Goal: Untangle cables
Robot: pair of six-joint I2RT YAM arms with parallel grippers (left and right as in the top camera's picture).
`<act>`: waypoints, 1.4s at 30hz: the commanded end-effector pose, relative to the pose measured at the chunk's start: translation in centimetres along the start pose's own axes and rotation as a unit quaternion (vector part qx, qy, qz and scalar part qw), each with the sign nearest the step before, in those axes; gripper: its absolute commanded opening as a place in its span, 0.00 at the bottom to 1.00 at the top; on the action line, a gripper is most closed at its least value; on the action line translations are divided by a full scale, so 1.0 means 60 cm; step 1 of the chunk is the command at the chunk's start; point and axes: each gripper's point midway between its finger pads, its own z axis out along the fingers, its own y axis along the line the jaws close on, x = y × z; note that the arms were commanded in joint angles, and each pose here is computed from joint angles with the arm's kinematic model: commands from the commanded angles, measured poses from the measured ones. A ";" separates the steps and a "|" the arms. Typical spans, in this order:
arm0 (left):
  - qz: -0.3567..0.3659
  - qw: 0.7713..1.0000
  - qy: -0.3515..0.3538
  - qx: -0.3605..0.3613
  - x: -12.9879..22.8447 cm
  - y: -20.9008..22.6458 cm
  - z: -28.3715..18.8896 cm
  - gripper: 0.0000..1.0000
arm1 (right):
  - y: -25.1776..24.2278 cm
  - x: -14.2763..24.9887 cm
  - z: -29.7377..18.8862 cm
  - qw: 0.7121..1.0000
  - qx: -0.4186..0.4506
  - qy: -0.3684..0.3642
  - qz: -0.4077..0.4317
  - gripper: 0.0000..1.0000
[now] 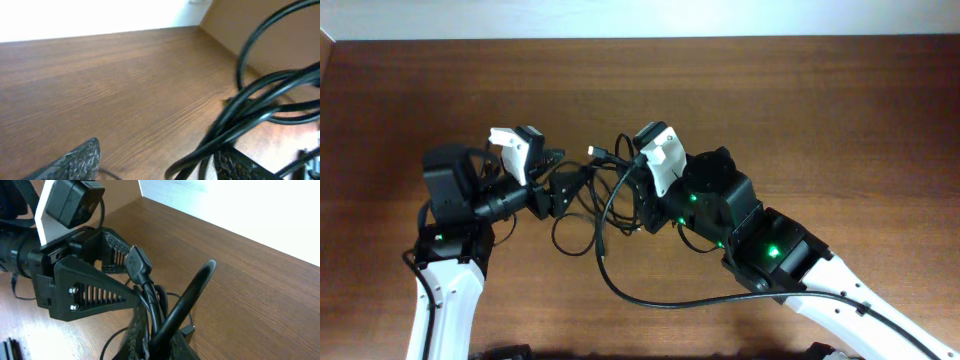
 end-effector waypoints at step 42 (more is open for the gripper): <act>0.009 0.994 -0.016 0.106 -0.011 -0.064 -0.008 0.55 | -0.010 0.022 0.005 0.989 -0.088 0.046 0.113 0.04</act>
